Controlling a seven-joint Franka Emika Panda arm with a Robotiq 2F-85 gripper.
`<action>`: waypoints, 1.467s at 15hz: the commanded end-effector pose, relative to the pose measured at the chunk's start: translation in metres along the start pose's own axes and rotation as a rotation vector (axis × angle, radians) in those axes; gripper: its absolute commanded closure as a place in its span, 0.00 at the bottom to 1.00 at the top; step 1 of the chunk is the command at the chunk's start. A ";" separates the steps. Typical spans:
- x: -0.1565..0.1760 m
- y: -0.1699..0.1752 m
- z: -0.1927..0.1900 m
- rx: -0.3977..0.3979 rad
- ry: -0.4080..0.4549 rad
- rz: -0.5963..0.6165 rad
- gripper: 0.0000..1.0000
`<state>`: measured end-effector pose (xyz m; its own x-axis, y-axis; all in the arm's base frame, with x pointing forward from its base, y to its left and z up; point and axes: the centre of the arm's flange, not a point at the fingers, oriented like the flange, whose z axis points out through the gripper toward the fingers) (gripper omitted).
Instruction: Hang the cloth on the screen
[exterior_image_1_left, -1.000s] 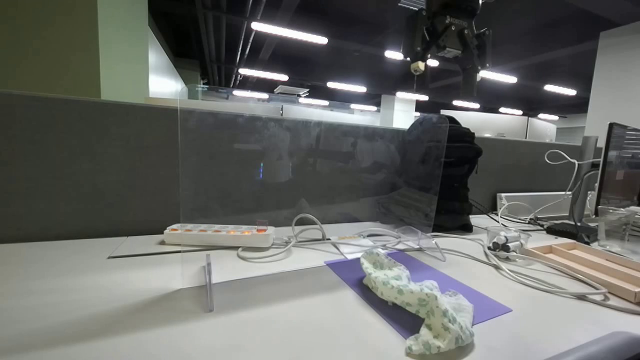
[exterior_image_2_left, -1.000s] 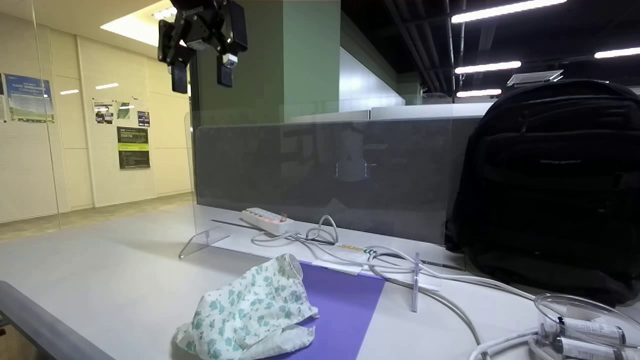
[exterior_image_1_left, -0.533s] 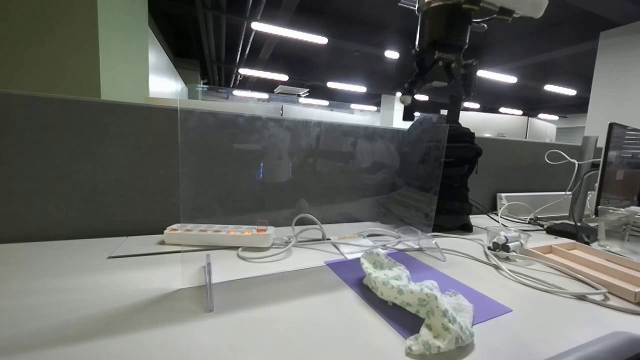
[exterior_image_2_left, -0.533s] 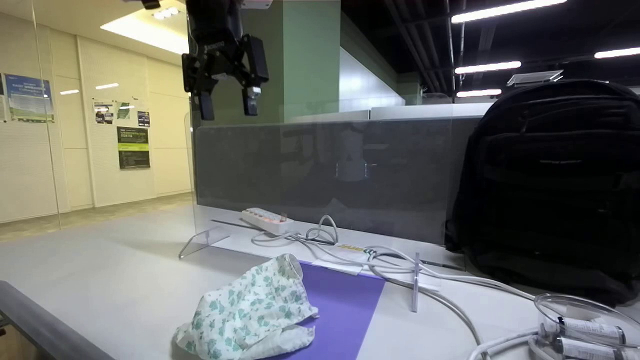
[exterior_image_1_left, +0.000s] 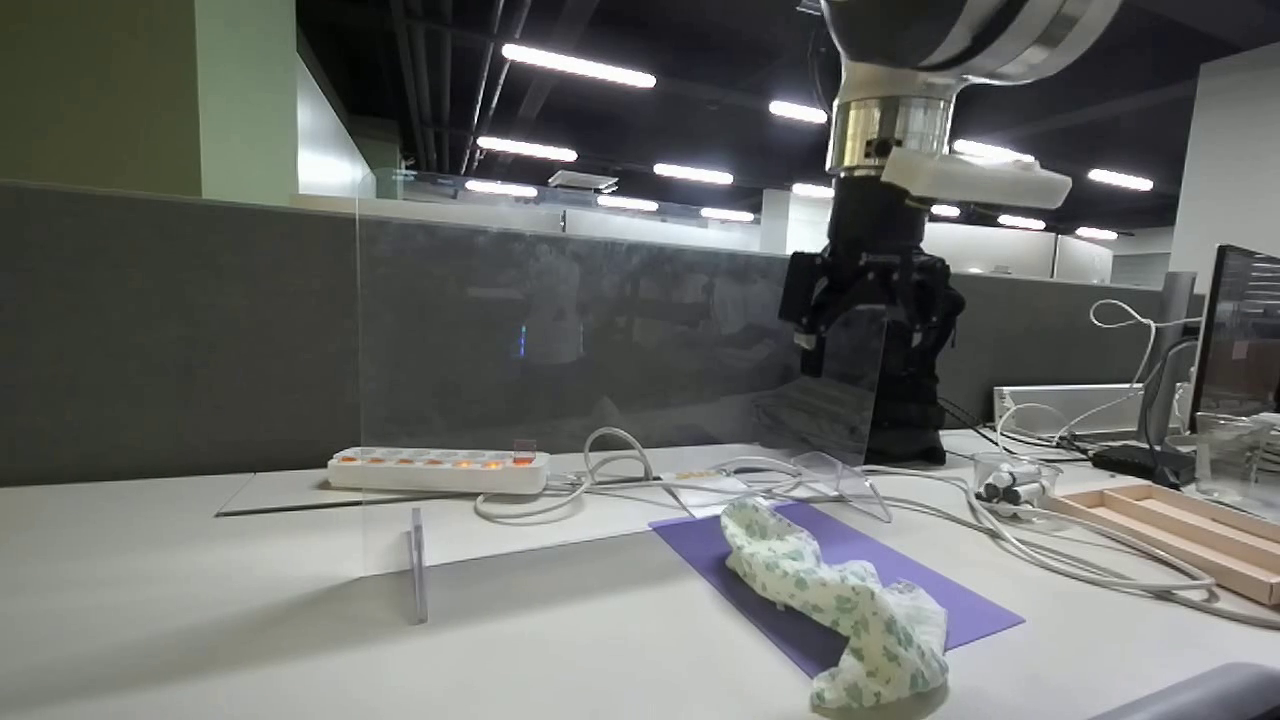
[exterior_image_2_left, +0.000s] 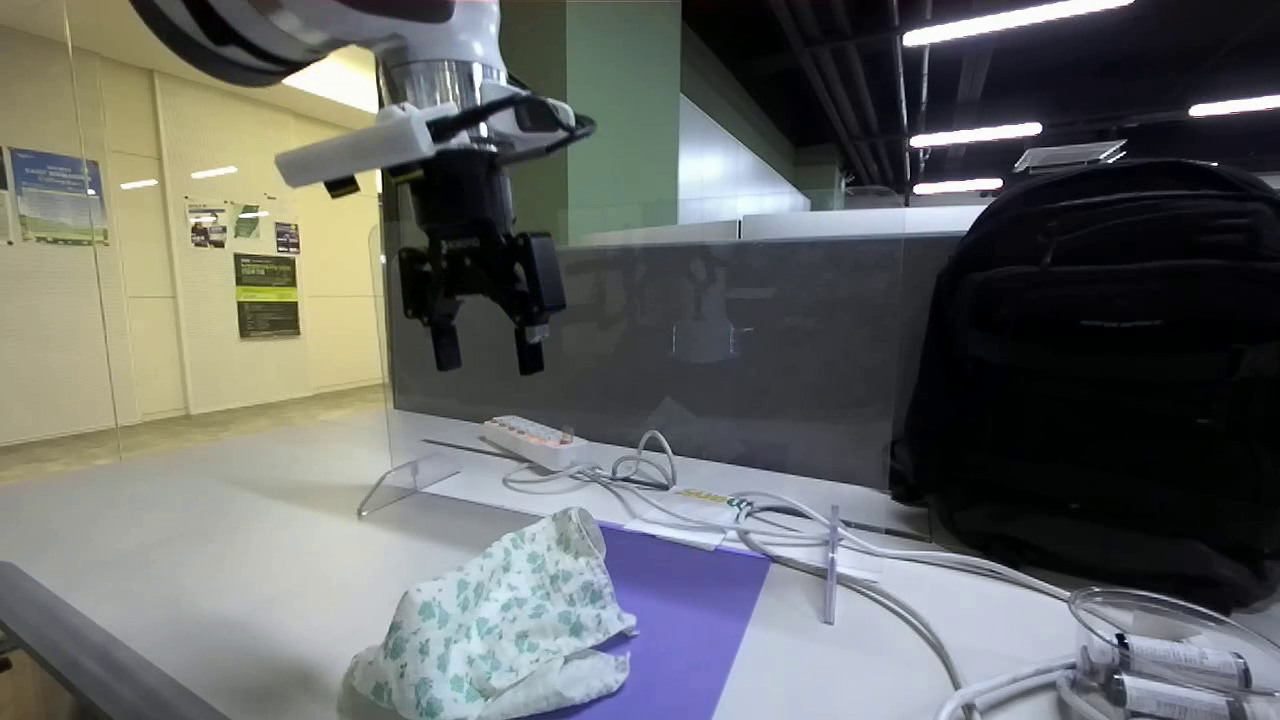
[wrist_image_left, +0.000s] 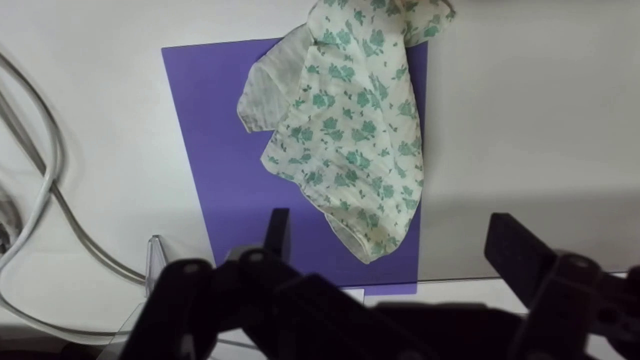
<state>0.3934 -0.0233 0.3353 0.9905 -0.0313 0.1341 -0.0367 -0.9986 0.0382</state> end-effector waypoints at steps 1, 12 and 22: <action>0.007 -0.001 0.027 -0.020 0.023 0.059 0.00; 0.037 0.031 0.068 0.037 0.019 -0.016 0.00; 0.092 0.026 0.154 0.079 0.019 -0.298 0.00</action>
<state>0.4720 -0.0556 0.2145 0.9704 0.2106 0.1185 0.2123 -0.9772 -0.0018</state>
